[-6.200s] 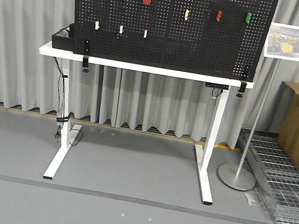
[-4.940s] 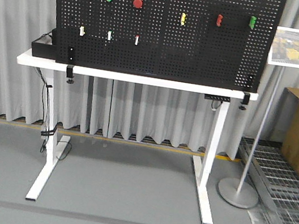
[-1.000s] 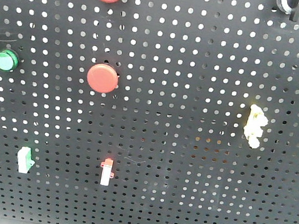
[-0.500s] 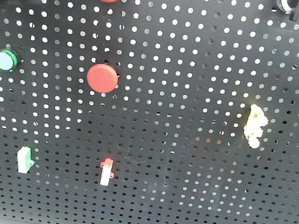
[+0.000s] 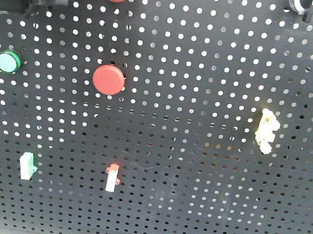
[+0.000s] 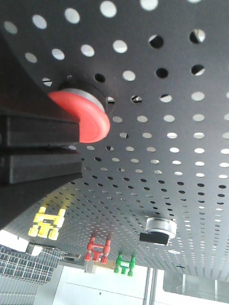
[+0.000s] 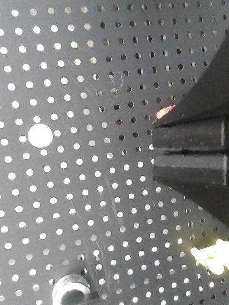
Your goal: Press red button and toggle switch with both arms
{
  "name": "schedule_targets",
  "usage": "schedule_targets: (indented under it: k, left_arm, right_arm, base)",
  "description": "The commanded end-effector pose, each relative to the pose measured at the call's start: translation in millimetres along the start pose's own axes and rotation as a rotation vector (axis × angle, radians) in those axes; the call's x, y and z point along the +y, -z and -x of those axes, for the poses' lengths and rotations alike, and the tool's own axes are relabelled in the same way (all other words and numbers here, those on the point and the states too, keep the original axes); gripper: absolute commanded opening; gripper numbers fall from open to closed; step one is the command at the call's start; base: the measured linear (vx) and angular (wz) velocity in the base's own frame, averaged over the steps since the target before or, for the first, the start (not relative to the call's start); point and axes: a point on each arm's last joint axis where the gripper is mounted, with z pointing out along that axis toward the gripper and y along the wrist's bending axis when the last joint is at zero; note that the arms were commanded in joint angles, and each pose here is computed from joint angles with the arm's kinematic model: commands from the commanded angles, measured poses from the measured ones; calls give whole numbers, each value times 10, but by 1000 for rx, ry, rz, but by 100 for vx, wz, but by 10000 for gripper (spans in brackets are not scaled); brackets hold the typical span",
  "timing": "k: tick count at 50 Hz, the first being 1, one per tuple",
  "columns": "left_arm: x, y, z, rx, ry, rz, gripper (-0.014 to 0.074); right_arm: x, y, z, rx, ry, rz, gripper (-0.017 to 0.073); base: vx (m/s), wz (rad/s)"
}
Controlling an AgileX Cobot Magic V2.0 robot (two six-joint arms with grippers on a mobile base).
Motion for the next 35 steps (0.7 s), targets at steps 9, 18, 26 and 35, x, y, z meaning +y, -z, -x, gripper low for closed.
schedule_targets:
  k: [9,18,26,35]
  left_arm:
    - [-166,181,141,-39,-128,-2,2]
    - [-329,427,-105,17,-118,35,2]
    - [-500,733,-432,86,-144,104,2]
    - [-631,1035,-719,74,-134,213,2]
  right_arm:
    - [37,22,140,-72,-31,26,-3]
    - [87,11,96,-27,8,79,-3]
    - [204,-89,98,-5,10,208,-3]
    - [448,-358,199,24,11,477,-3]
  base:
    - [0,0]
    - [0,0]
    - [0,0]
    - [0,0]
